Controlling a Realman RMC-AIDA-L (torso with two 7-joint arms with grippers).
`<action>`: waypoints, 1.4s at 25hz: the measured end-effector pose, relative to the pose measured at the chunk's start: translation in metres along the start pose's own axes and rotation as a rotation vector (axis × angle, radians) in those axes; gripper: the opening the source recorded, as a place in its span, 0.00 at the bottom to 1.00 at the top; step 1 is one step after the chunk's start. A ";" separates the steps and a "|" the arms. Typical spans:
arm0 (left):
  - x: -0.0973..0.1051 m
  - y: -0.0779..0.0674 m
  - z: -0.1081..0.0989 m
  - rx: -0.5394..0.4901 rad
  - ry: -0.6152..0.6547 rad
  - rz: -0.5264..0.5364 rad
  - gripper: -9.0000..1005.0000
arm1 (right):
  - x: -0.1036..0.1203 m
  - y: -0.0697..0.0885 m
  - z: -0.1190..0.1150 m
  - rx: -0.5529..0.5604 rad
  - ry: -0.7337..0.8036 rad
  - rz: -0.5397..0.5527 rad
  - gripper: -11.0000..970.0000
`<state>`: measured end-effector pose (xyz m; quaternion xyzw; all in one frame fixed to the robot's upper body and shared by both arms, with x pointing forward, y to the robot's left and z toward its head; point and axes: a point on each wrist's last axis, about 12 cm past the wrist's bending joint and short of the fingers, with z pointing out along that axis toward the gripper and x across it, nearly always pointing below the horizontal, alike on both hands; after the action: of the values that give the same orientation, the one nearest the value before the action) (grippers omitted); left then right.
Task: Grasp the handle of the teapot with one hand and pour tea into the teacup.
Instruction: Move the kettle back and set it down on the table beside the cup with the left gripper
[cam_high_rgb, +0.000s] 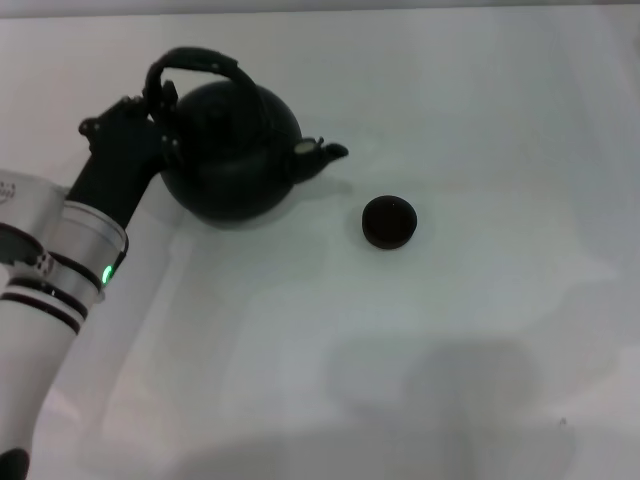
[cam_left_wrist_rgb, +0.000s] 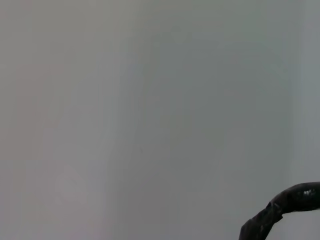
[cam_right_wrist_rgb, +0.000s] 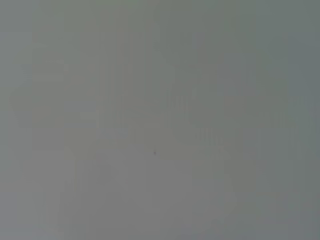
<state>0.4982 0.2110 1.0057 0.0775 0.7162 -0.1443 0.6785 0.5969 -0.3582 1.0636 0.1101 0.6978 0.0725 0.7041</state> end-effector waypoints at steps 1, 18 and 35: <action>0.002 -0.001 -0.002 0.002 0.008 -0.003 0.11 | 0.000 0.000 0.000 -0.001 0.001 0.000 0.87; 0.009 0.000 -0.008 0.002 0.057 -0.001 0.11 | 0.002 -0.002 -0.003 0.001 0.006 -0.003 0.87; 0.003 0.004 -0.007 0.006 0.011 0.059 0.44 | 0.001 0.000 0.000 0.003 0.002 0.003 0.87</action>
<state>0.4926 0.2171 1.0024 0.1012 0.7169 -0.1259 0.6782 0.5968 -0.3578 1.0630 0.1119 0.6983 0.0725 0.7033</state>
